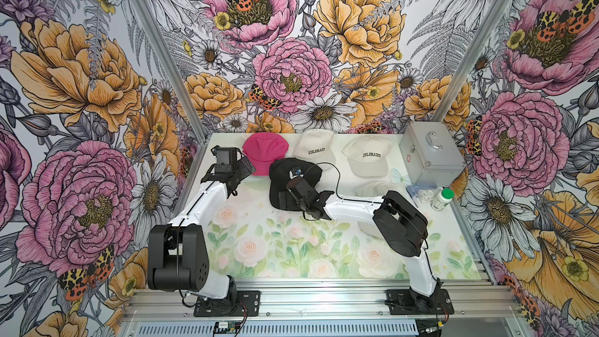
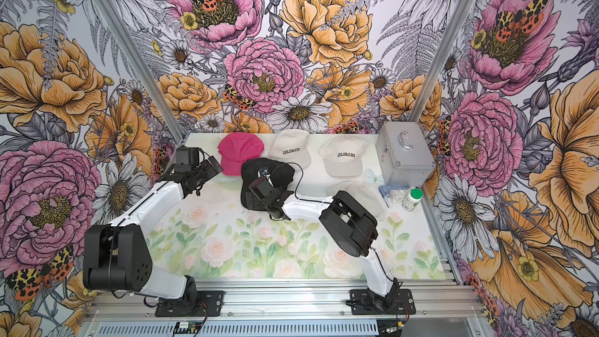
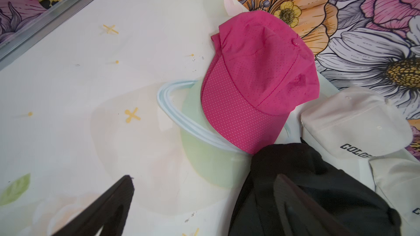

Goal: Stack the baseball caps by color
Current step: Move the baseball cap to the center of the board, then pick up the baseball cap from the center of the board.

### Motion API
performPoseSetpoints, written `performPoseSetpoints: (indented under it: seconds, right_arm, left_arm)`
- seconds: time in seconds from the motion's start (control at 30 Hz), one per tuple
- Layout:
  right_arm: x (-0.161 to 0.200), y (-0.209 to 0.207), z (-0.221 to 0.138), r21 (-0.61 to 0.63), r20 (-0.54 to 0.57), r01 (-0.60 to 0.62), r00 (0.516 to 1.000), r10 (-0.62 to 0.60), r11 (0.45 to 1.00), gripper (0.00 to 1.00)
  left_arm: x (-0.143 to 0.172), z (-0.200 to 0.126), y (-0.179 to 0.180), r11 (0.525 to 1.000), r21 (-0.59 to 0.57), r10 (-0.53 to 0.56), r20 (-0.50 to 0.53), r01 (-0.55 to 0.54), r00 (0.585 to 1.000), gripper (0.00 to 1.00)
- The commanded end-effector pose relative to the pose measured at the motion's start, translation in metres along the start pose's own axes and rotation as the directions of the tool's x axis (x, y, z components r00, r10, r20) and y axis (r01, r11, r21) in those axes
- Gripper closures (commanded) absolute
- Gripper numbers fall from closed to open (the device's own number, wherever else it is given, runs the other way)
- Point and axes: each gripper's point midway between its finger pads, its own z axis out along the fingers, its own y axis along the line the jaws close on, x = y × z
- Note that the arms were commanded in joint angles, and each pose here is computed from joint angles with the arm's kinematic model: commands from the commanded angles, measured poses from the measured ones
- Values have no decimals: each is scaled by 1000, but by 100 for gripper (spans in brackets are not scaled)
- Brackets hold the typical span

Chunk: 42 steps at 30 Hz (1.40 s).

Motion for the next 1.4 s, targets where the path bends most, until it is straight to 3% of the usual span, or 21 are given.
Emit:
performPoseSetpoints:
  seconds: [0.0,0.2,0.43,0.6,0.87,0.97,1.1,1.23,1.37]
  right_arm:
    - [6,-2,11,54,-22,-13,1000,14,998,1]
    - [-8,4,-6,17,-3,0,1000,0,1000,1]
    - [-33,-2,-71,-47,54,21,998,-18,999,1]
    - [-38,-56,-108,18,94,-44,995,42,999,1]
    - [-36,-178,-157,183,171,-157,977,126,971,1]
    - [-35,-211,-176,167,178,-177,973,147,970,1]
    - [-24,-250,-195,209,55,-88,995,78,974,1]
    - [-12,-292,-208,287,-49,-97,992,116,953,2]
    - [3,-311,-211,256,-136,-131,976,169,958,4]
  left_arm:
    - [-1,-4,3,1000,-1,13,10,-13,1000,1]
    - [0,-14,-3,999,31,16,19,-17,1000,1]
    - [14,-32,-23,996,81,33,46,-36,998,1]
    - [31,-49,-43,991,112,64,79,-73,995,1]
    - [78,-70,-86,965,212,138,92,-155,986,1]
    - [96,-72,-102,944,289,147,61,-158,987,1]
    - [122,-78,-133,875,467,145,-8,-124,989,1]
    - [142,-85,-161,833,517,233,-11,-194,972,1]
    - [160,-95,-192,787,572,296,-18,-233,955,1]
